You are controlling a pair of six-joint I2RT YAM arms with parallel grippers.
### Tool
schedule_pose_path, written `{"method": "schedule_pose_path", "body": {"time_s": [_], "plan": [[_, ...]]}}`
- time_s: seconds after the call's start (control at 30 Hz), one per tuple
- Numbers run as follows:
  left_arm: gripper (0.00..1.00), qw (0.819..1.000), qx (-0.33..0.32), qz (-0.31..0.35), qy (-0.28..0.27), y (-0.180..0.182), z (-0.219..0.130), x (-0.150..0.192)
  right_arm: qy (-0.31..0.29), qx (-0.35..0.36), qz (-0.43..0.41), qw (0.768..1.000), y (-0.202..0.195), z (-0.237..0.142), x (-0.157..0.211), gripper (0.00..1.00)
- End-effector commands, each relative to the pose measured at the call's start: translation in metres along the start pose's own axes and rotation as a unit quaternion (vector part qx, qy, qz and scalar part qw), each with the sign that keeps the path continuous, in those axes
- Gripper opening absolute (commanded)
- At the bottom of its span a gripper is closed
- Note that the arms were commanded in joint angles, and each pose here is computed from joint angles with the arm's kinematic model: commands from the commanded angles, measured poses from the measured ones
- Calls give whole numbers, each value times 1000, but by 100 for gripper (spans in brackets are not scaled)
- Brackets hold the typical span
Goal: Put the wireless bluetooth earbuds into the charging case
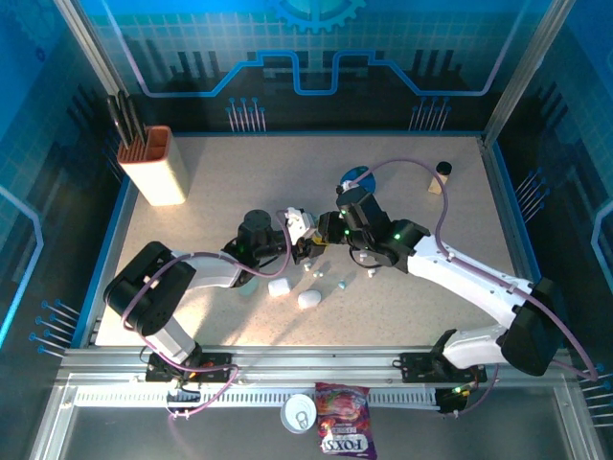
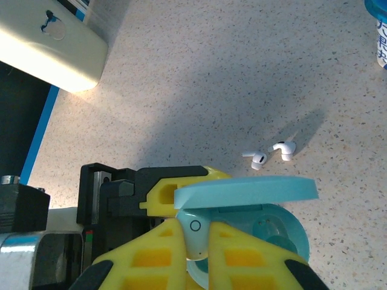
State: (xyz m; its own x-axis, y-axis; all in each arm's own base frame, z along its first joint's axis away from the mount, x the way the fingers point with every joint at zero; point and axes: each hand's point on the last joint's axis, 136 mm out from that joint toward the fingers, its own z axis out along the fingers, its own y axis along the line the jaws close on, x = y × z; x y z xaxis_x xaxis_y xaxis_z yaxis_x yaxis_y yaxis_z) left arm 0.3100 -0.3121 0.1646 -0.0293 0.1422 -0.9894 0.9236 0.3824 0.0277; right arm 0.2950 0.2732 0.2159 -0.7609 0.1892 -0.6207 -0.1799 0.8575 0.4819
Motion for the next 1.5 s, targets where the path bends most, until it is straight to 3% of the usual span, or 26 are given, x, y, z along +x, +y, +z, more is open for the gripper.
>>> {"method": "schedule_pose_path", "body": {"time_s": [0.0, 0.57, 0.73, 1.07, 1.3, 1.47], "plan": [[38, 1000, -5, 20, -15, 3, 3, -15, -6, 12, 2, 1000, -5, -3, 3, 13], [38, 999, -11, 24, -26, 4, -1, -27, 57, -11, -3, 998, 1, 9, 27, 15], [38, 999, -10, 20, -34, 3, -2, -30, 38, -13, -6, 999, -1, -1, 19, 34], [38, 999, -25, 8, -36, 4, -9, -30, -39, -7, -1, 999, -32, -46, 12, 48], [39, 998, -33, -28, -54, -3, -25, -42, -1, 31, 49, 998, -85, -48, 60, 50], [39, 995, -35, -63, -65, -13, -45, -58, 68, 21, 93, 993, -91, -27, 100, 50]]}}
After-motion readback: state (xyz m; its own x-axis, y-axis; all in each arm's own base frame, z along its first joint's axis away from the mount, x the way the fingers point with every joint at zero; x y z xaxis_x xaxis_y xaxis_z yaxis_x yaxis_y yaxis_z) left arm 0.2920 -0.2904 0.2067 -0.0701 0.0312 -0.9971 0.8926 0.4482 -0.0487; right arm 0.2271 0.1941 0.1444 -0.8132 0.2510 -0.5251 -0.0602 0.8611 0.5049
